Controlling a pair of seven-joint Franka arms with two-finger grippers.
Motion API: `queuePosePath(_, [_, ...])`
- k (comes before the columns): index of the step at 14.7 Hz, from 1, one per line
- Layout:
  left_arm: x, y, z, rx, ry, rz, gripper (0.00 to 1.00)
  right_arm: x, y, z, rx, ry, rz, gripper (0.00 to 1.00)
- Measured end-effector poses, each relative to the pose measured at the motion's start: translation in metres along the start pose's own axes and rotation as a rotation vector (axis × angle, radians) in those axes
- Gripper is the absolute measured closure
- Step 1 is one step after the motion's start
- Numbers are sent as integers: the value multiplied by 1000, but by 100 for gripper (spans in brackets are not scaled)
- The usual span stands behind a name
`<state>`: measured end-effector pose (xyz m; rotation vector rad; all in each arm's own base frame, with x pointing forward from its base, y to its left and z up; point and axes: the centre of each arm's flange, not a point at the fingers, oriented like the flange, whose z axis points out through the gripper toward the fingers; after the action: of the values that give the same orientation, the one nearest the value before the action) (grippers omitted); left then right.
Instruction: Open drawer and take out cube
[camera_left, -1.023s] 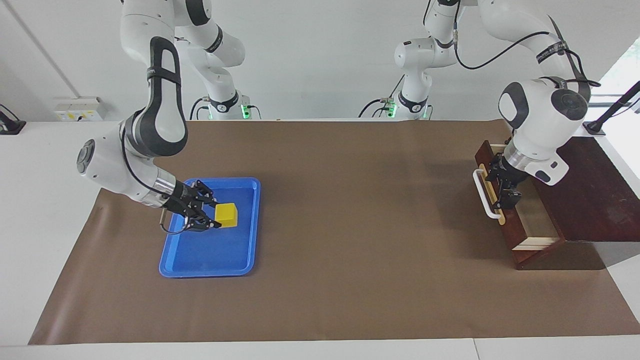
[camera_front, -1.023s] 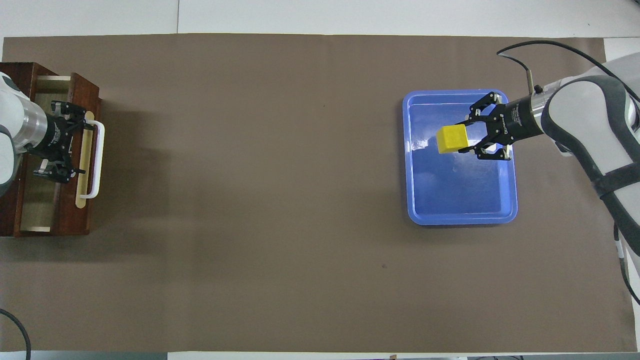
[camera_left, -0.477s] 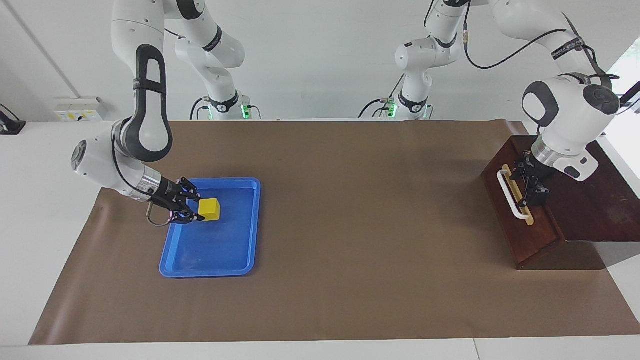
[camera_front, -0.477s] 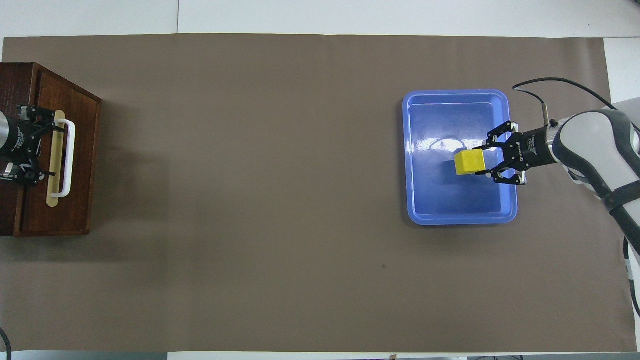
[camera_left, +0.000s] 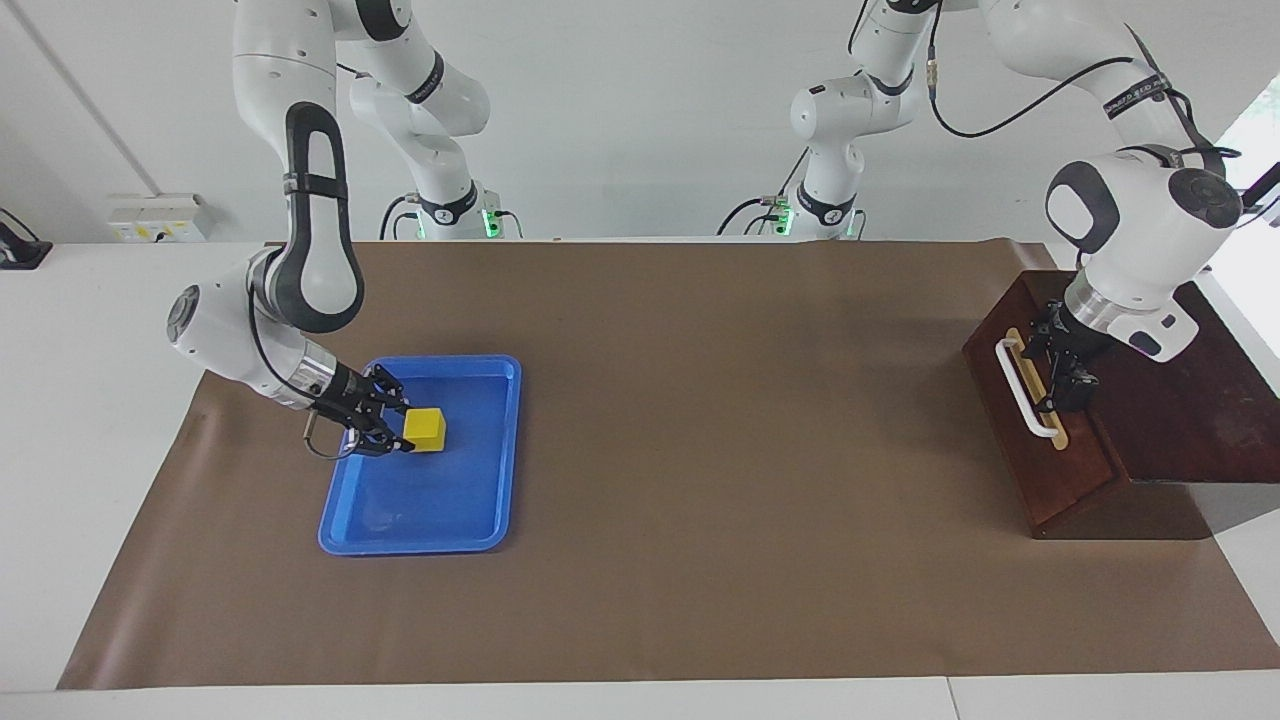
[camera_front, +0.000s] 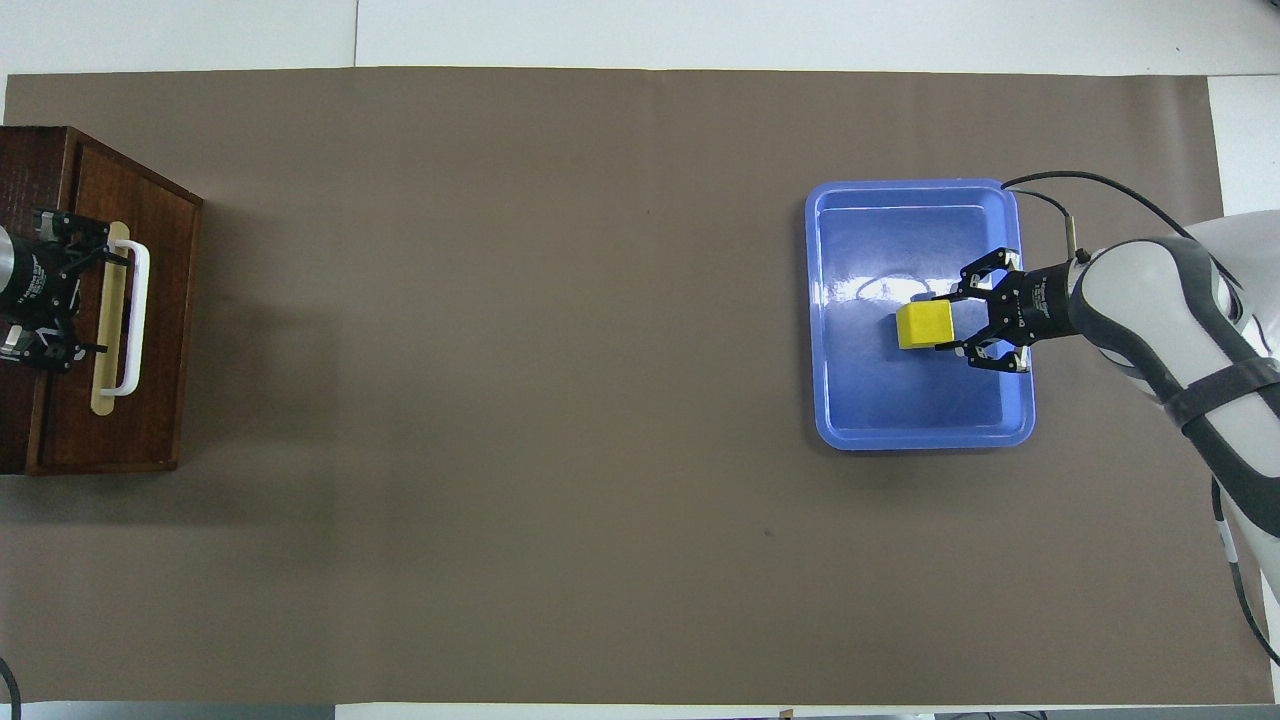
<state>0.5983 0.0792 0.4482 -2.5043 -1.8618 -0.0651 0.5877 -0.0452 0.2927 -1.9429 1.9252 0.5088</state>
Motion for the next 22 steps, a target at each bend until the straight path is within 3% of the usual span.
queuePosePath(3, [-16, 6, -25, 21, -5, 125, 0, 2, 4, 7, 13, 1, 15, 45])
queuePosePath(6, [-63, 10, -62, 28, -7, 317, 0, 2, 5, 8, 13, -2, 19, 45])
queuePosePath(7, [-75, 8, -72, 31, -8, 368, 0, 2, 6, 8, 12, -3, 19, 40])
queuePosePath(10, [-102, 1, -95, 46, -16, 519, 0, 0, 5, 5, 11, -6, 16, 11])
queuePosePath(16, [-134, -5, -122, 56, -90, 886, 0, -49, 5, -62, 9, -52, 4, 0])
queuePosePath(19, [-135, -14, -129, 72, -127, 1021, 0, -92, 20, -109, -23, 15, -108, 0])
queuePosePath(22, [-142, -15, -131, 72, -143, 1089, 0, -152, 38, -154, -61, 160, -294, 0])
